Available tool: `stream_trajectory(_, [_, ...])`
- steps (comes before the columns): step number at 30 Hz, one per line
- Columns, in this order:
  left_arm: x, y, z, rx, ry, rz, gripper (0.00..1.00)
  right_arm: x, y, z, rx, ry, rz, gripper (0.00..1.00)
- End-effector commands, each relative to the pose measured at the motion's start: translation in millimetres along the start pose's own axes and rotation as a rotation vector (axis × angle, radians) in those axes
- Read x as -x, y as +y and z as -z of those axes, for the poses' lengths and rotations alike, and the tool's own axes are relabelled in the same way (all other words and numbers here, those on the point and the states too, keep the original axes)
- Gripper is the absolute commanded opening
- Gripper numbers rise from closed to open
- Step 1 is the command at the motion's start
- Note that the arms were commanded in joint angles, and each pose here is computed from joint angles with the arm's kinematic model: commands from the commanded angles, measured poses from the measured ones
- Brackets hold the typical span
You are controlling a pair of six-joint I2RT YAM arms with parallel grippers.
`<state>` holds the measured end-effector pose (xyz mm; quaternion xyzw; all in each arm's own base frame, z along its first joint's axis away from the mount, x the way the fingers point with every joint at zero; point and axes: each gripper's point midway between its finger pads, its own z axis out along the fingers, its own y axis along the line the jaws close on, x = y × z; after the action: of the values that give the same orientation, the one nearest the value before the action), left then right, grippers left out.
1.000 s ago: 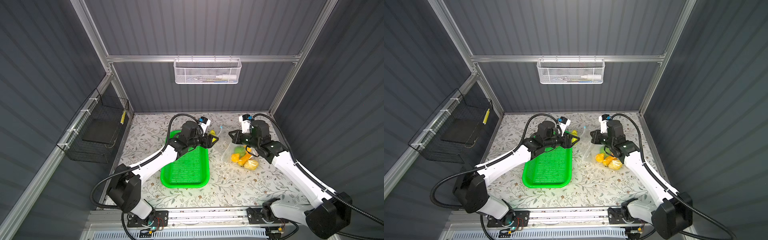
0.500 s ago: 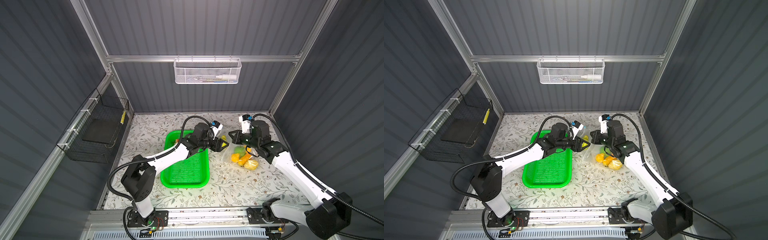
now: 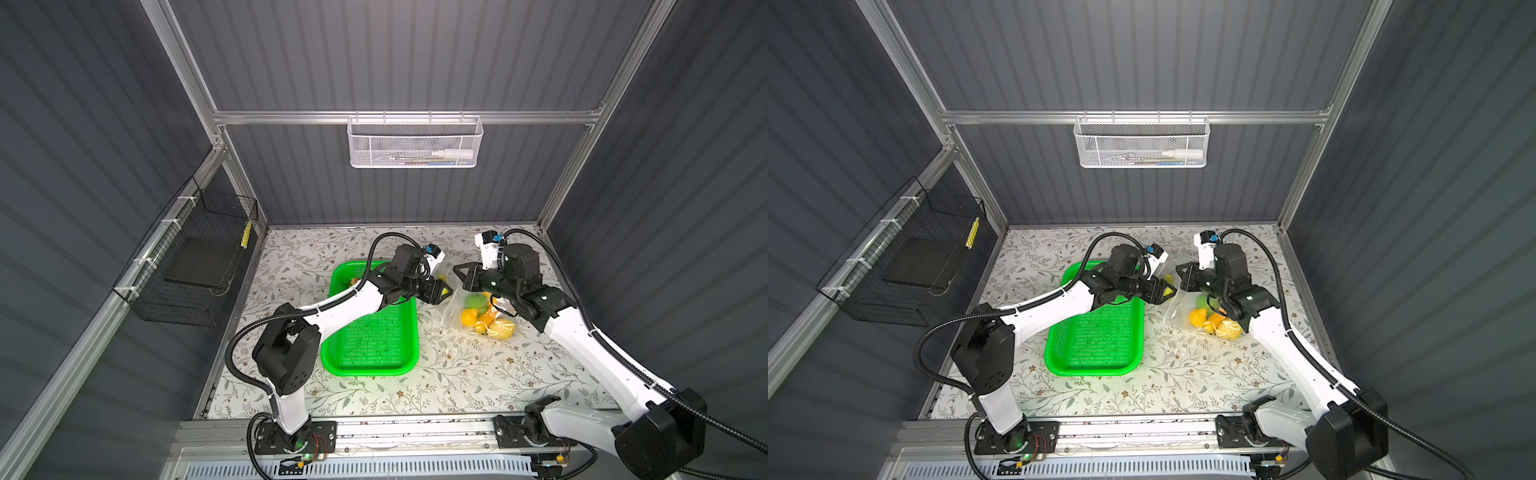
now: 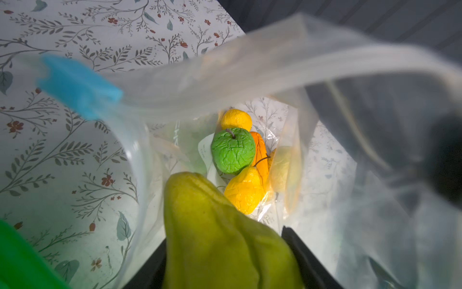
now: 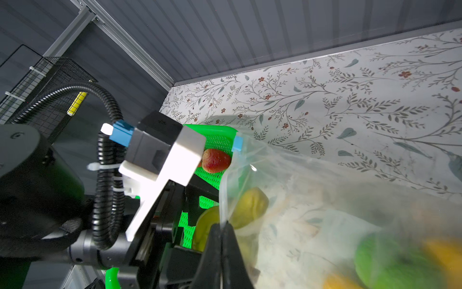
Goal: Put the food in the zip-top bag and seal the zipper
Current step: 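Release the pale green pear into the bag held by the right gripper, then move the left gripper back into the green basket toward the strawberries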
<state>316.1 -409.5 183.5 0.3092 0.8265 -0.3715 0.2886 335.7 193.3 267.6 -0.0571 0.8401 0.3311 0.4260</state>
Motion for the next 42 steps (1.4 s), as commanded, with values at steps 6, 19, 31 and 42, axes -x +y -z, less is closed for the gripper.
stream_trajectory(6, [-1, 1, 1, 0.020, 0.025, -0.013, 0.73, 3, 7, -1, 0.030, -0.010, 0.007, 0.00])
stream_trajectory(19, [39, -15, 43, 0.041, -0.143, -0.031, 0.84, 5, 8, 0, 0.023, -0.009, 0.016, 0.00])
stream_trajectory(31, [71, 18, 115, 0.193, -0.398, 0.041, 1.00, 6, 5, 2, 0.001, -0.015, 0.014, 0.00])
stream_trajectory(42, [23, 125, 147, 0.525, -0.322, 0.216, 1.00, 4, 3, 1, -0.008, -0.009, 0.009, 0.00])
